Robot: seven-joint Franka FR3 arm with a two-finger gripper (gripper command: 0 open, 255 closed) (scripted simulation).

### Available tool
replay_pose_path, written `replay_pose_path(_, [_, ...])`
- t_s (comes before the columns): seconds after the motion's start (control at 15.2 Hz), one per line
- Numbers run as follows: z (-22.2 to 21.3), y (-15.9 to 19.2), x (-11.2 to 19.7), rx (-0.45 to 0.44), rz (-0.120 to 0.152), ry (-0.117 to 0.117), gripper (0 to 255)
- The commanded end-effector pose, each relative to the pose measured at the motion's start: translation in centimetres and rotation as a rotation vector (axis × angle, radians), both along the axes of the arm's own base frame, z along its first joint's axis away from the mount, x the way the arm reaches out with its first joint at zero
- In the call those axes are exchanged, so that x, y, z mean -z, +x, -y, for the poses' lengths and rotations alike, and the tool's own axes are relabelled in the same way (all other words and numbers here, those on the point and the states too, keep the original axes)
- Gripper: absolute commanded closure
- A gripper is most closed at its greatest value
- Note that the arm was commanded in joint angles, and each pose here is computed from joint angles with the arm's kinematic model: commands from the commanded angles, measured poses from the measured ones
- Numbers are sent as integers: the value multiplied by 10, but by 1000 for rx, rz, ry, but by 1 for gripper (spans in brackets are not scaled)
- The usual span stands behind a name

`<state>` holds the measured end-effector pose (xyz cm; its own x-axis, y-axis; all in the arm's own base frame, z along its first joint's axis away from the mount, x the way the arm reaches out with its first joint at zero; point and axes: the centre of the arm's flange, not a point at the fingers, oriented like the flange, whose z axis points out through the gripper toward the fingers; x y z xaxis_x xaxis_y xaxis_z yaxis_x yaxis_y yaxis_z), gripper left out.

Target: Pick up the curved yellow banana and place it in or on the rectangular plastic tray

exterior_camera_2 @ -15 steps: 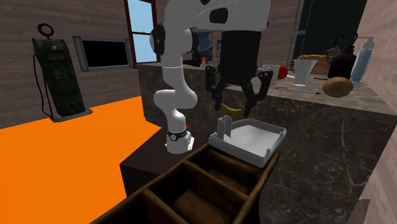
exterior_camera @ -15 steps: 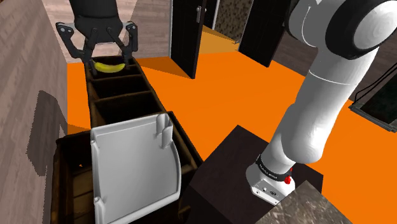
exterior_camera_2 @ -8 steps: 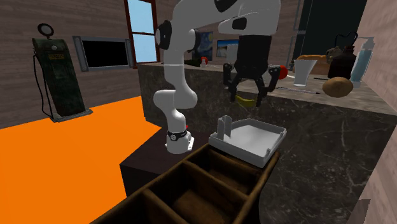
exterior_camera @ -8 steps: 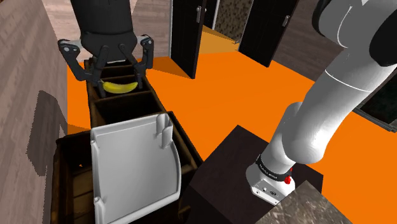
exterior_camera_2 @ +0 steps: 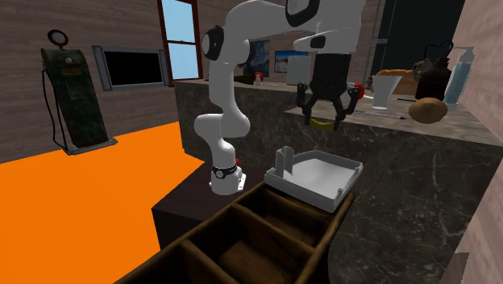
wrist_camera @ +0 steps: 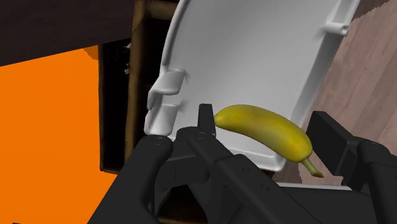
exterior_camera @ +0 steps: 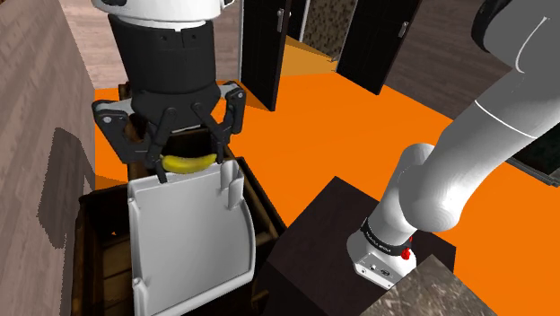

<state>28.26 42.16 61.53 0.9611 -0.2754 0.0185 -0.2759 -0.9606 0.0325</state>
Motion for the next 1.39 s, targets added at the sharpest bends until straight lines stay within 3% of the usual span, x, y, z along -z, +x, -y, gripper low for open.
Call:
replay_pose_path(0.0, [-1,0,11,1,0,0,255])
replay_pose_path(0.59, [-1,0,57,1,0,0,255])
replay_pose_path(1.06, [-1,0,57,1,0,0,255])
replay_pose_path(1.12, [-1,0,57,1,0,0,0])
replay_pose_path(1.32, [-1,0,57,1,0,0,0])
